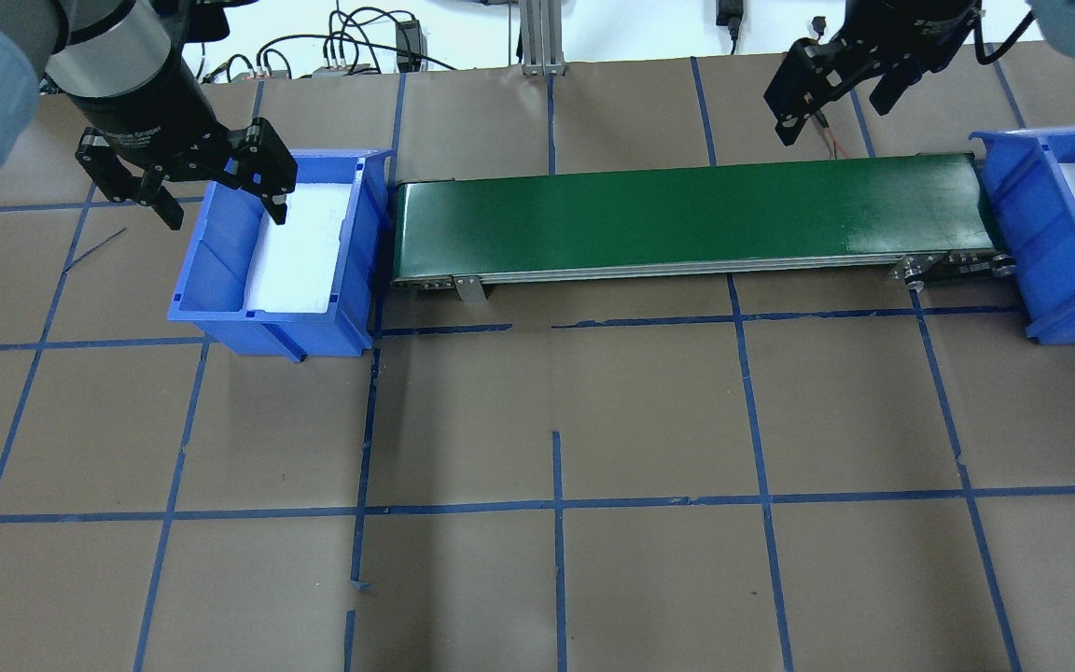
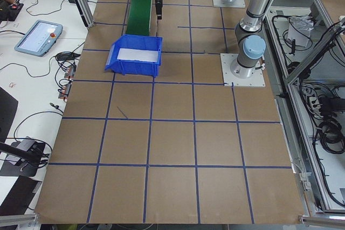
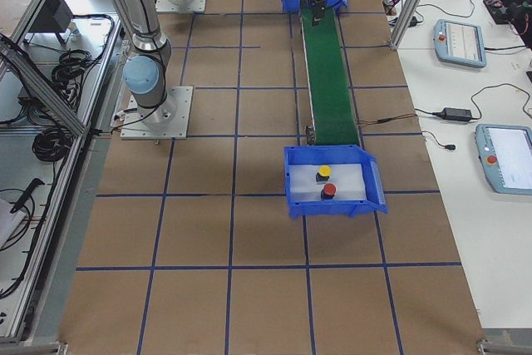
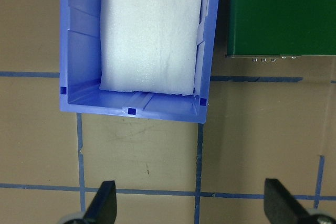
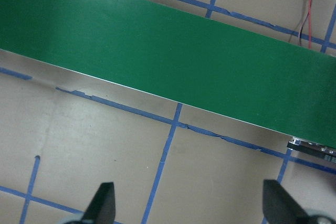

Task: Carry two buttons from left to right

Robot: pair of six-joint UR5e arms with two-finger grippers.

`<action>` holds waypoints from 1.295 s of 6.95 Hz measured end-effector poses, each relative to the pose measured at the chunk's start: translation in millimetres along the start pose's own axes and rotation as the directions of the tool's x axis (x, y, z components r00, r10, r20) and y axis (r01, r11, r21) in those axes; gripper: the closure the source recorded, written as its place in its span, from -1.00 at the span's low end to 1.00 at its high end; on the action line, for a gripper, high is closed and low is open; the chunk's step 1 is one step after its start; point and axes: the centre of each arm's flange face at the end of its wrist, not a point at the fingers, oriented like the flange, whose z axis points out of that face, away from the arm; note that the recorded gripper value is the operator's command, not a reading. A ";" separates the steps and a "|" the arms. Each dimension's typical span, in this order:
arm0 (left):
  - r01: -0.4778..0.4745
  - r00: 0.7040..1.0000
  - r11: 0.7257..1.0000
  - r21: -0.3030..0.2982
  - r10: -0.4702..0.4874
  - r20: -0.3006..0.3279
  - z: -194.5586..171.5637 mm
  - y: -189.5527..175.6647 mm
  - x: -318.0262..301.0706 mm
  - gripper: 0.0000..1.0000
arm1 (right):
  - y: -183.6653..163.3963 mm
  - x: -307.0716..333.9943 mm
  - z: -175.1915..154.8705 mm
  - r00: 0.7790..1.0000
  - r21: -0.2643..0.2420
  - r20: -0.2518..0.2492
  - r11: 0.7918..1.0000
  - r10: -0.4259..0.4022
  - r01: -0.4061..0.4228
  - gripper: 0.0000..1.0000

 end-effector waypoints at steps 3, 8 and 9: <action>-0.001 1.000 1.000 0.000 0.001 -0.001 -0.2 0.1 0.4 -1.00 | -7.2 -1.7 6.4 0.989 -0.008 0.003 0.989 0.147 -0.147 -1.00; -0.002 1.000 1.000 0.001 0.002 0.000 -0.3 0.1 0.6 -1.00 | -6.0 -0.9 16.0 0.984 -0.027 0.003 0.983 0.181 -0.180 -1.00; -0.001 1.000 1.000 0.000 0.001 0.000 -0.1 0.1 0.5 -1.00 | -6.0 -0.7 18.6 0.984 -0.031 0.005 0.984 0.178 -0.178 -1.00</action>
